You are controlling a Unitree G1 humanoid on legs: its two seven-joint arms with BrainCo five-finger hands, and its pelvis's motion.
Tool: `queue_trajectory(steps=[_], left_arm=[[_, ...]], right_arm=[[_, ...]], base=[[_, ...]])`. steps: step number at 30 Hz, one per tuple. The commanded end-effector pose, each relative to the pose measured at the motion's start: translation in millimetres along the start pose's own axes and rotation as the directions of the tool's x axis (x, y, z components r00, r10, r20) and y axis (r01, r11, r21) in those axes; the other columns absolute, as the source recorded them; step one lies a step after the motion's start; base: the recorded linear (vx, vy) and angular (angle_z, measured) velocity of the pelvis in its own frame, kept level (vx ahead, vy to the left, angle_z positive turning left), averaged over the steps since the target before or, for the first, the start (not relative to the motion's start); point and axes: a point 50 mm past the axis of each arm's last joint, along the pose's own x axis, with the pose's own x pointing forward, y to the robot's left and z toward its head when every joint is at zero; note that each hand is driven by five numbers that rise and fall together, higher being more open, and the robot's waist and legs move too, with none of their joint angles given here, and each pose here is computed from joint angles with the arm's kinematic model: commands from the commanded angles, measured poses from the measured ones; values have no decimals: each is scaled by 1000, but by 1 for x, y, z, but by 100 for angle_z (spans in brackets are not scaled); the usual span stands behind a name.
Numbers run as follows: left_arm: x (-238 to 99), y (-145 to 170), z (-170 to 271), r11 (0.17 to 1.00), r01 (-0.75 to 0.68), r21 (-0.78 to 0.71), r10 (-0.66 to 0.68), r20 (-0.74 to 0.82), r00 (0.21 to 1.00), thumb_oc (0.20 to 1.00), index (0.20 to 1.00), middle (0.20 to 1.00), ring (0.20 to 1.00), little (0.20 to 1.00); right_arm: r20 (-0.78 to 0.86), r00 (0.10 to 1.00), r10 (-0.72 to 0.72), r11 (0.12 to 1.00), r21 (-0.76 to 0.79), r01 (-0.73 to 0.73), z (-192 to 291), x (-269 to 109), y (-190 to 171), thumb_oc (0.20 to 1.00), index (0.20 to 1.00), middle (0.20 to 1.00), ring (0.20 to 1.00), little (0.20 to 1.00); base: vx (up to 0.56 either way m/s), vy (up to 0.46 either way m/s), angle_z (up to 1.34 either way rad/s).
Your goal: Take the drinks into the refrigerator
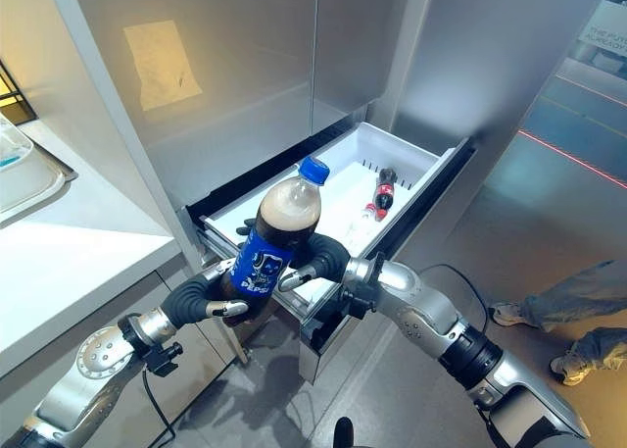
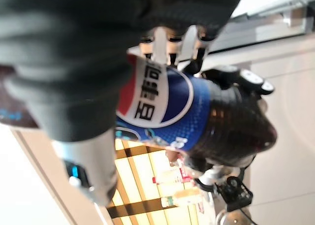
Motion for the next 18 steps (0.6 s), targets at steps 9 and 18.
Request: queue_trajectory(steps=[9,18], left_arm=[[25,10,41,995,-22,98,-4,255,967,200,200,200,200,200],[24,10,34,995,-52,80,32,240,970,200,200,200,200,200]], right_arm=[[193,916,353,935,-34,-353,50,44,49,1000,1000,1000,1000,1000],[342,870,355,933,-70,-353,74,50,55,1000,1000,1000,1000,1000]], base=[[0,0,0],[0,0,0]])
